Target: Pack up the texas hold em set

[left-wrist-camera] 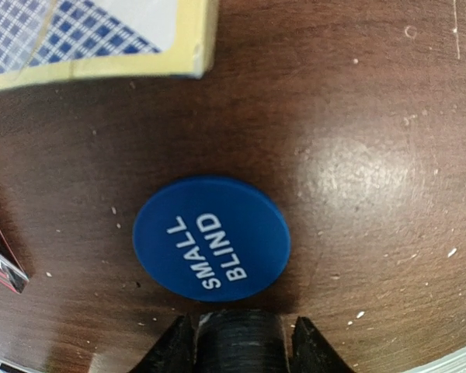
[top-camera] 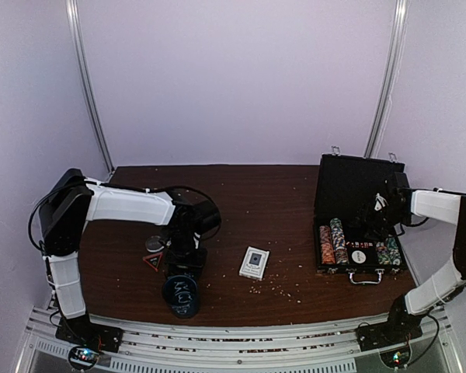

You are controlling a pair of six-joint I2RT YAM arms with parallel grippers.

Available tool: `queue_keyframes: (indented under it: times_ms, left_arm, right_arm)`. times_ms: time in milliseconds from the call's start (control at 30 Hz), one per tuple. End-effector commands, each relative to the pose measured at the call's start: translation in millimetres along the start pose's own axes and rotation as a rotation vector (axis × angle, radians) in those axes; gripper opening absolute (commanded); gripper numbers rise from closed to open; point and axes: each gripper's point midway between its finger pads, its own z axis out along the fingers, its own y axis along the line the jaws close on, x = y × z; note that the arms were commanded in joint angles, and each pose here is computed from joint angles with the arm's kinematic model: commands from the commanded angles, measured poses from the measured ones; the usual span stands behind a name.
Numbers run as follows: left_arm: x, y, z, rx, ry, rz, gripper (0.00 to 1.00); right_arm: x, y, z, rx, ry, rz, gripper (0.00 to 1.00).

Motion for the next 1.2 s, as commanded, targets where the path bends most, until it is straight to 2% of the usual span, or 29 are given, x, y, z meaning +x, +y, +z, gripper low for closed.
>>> queue_keyframes:
  times_ms: [0,200,533,800,967,1167]
  left_arm:
    - [4.6,-4.2,0.8,-0.002,0.029,0.005,0.43]
    - [4.5,-5.9,0.5,0.0,0.028,0.003,0.36]
    - [-3.1,-14.6,-11.6,0.032,-0.006,0.001,0.29]
    - [-38.8,-53.5,-38.2,0.121,-0.105,0.034,0.27]
    - [-66.9,-93.4,-55.4,0.212,-0.158,0.09,0.26]
    - [-86.9,-129.2,-79.4,0.343,-0.218,0.106,0.26]
  right_arm:
    - [0.5,3.0,1.8,-0.015,-0.003,-0.002,0.73]
    - [-0.3,3.8,1.3,-0.018,-0.006,-0.005,0.73]
    - [-4.6,6.7,-2.9,-0.019,-0.019,-0.015,0.73]
    - [-11.4,14.2,-9.8,-0.036,-0.037,-0.033,0.73]
    - [-11.1,50.2,-18.7,-0.18,-0.029,-0.139,0.72]
    - [9.7,117.8,-24.0,-0.351,0.031,-0.309,0.72]
